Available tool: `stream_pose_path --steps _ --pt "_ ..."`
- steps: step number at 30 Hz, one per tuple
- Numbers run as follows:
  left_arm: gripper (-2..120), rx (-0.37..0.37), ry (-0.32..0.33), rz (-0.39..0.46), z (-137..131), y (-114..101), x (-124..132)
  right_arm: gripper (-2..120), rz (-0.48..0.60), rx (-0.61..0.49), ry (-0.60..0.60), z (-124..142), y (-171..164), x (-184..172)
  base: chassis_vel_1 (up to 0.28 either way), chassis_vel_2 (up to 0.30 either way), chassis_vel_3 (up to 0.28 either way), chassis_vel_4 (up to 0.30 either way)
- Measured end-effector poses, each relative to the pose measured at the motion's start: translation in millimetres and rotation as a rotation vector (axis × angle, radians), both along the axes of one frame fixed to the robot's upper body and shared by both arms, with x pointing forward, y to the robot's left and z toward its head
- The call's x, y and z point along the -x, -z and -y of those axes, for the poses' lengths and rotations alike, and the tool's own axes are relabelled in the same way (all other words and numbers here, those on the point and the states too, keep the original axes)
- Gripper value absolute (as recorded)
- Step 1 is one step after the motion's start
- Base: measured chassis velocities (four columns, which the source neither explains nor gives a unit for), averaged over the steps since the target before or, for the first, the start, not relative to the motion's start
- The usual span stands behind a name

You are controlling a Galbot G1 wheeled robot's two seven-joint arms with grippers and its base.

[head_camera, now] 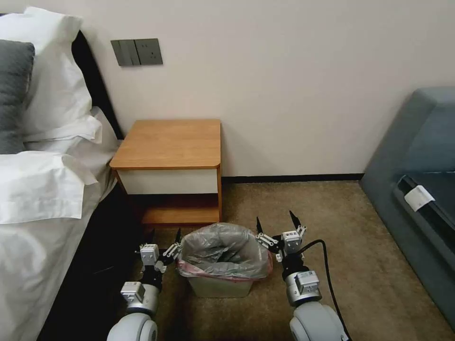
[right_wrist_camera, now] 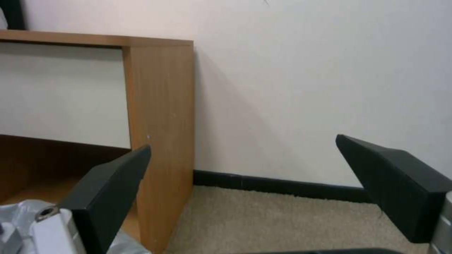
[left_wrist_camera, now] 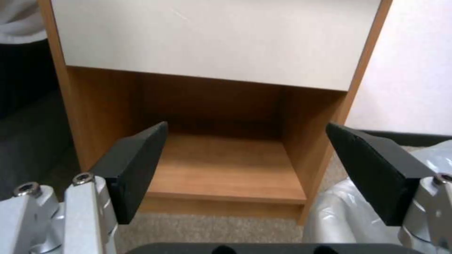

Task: Pick up the garbage bag from the table and place it over the trash can.

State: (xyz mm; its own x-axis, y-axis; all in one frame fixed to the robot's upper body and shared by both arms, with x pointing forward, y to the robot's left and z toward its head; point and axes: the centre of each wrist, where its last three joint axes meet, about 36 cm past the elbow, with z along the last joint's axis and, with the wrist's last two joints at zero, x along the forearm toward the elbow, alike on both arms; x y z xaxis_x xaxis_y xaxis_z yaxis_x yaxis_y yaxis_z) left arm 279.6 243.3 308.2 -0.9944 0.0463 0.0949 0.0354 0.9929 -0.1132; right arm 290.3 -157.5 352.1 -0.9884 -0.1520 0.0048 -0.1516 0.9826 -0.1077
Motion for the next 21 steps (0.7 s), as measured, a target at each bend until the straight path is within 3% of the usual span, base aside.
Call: stream_pose_path --steps 21 --pt "86 0.003 -0.001 -0.003 0.2 -1.5 -0.2 100 -0.001 -0.002 -0.002 0.4 -1.1 -0.5 0.0 0.0 0.0 0.0"
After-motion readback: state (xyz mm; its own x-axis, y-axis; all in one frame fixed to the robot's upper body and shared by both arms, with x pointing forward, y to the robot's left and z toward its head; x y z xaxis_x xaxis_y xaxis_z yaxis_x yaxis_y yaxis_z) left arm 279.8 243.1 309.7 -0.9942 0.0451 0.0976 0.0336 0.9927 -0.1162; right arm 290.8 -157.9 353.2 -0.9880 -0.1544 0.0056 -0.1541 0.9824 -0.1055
